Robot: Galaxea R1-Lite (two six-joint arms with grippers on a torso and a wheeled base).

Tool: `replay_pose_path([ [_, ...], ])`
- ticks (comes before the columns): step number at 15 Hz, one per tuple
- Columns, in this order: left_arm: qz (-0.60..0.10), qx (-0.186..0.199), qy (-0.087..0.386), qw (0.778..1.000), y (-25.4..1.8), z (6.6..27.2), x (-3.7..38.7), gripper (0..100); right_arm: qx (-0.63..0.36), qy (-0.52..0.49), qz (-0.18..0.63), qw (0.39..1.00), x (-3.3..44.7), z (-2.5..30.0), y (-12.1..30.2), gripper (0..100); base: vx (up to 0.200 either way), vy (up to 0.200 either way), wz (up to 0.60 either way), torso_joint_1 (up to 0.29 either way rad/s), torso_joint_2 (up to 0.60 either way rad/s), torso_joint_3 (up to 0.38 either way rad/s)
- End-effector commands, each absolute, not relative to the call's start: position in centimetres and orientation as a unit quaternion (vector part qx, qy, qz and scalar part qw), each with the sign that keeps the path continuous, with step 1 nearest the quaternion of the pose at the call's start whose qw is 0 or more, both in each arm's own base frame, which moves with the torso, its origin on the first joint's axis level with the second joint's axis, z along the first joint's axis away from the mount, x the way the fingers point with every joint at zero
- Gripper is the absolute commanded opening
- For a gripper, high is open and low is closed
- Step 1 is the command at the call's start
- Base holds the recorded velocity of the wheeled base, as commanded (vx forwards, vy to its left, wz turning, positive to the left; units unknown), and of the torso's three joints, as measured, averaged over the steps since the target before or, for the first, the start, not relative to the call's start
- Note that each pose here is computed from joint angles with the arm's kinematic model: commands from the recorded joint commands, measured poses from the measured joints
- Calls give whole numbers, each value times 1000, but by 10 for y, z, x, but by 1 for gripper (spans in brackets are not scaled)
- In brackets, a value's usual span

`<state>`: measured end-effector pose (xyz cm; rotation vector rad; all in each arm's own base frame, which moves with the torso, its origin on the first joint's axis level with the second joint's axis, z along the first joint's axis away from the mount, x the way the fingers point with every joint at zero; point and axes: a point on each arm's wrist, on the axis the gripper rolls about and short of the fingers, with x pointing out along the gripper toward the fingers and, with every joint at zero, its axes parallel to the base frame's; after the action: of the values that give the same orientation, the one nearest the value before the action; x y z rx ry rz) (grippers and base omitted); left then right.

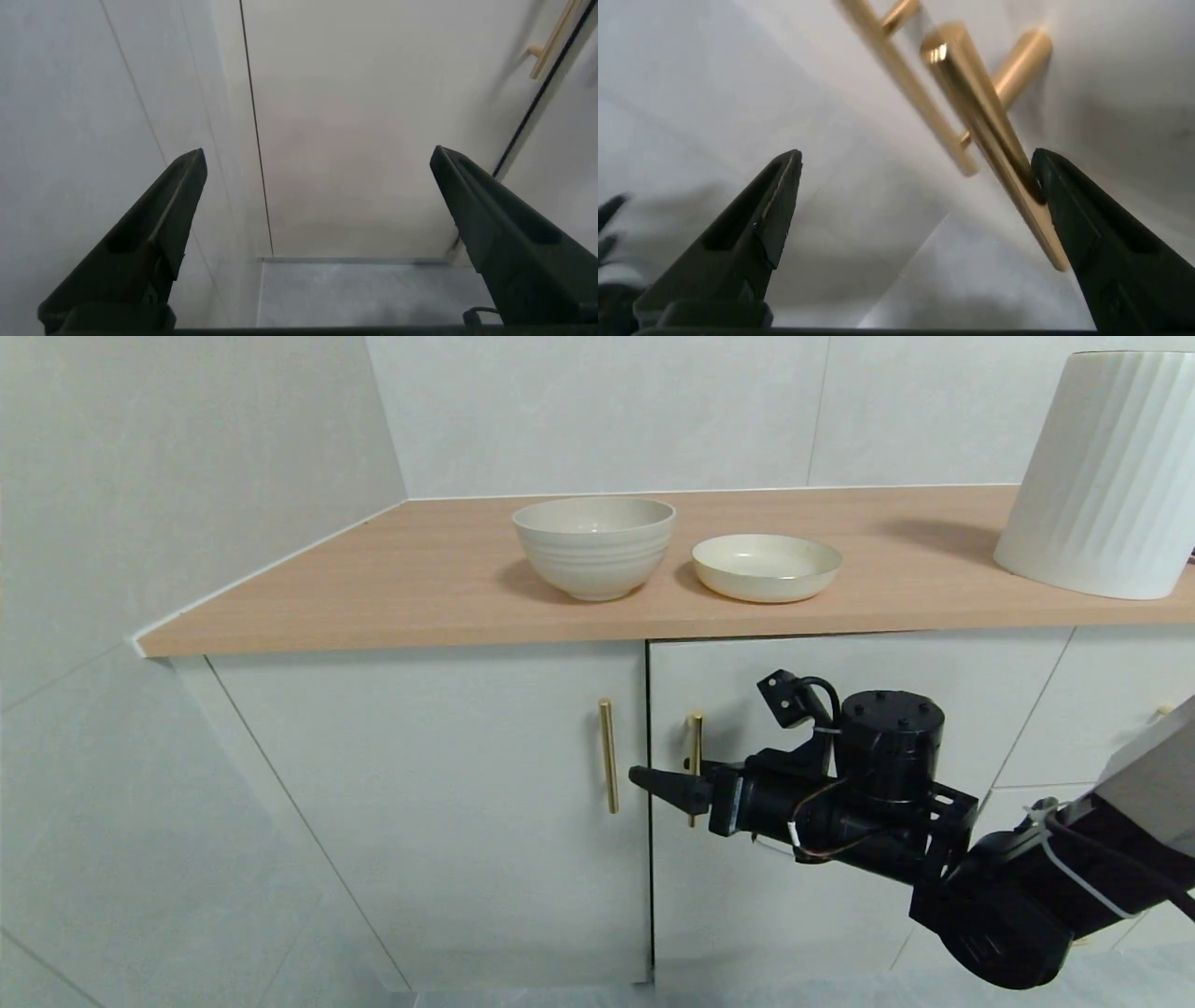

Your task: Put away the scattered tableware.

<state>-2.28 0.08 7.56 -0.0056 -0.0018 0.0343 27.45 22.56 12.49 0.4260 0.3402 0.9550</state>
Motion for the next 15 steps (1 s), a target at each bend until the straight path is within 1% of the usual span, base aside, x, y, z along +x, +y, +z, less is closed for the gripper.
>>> replay_pose_path([
  [1, 18, -3, -1, 1000, 1, 76, -23, 100, 216, 163, 483, 833, 261, 140, 218, 100, 0, 0, 0, 0, 0, 0],
  [3, 17, -3, -1, 1000, 1, 76, -23, 100, 225, 172, 509, 813, 253, 147, 211, 100, 0, 0, 0, 0, 0, 0],
  [8, 17, -3, -1, 1000, 1, 76, -23, 100, 223, 189, 540, 789, 246, 151, 195, 100, 0, 0, 0, 0, 0, 0],
  [10, 18, -3, -1, 1000, 1, 76, -23, 100, 236, 215, 548, 773, 242, 157, 190, 100, 0, 0, 0, 0, 0, 0],
  [15, 17, -2, -1, 1000, 1, 76, -23, 100, 237, 222, 548, 771, 241, 159, 186, 100, 0, 0, 0, 0, 0, 0],
])
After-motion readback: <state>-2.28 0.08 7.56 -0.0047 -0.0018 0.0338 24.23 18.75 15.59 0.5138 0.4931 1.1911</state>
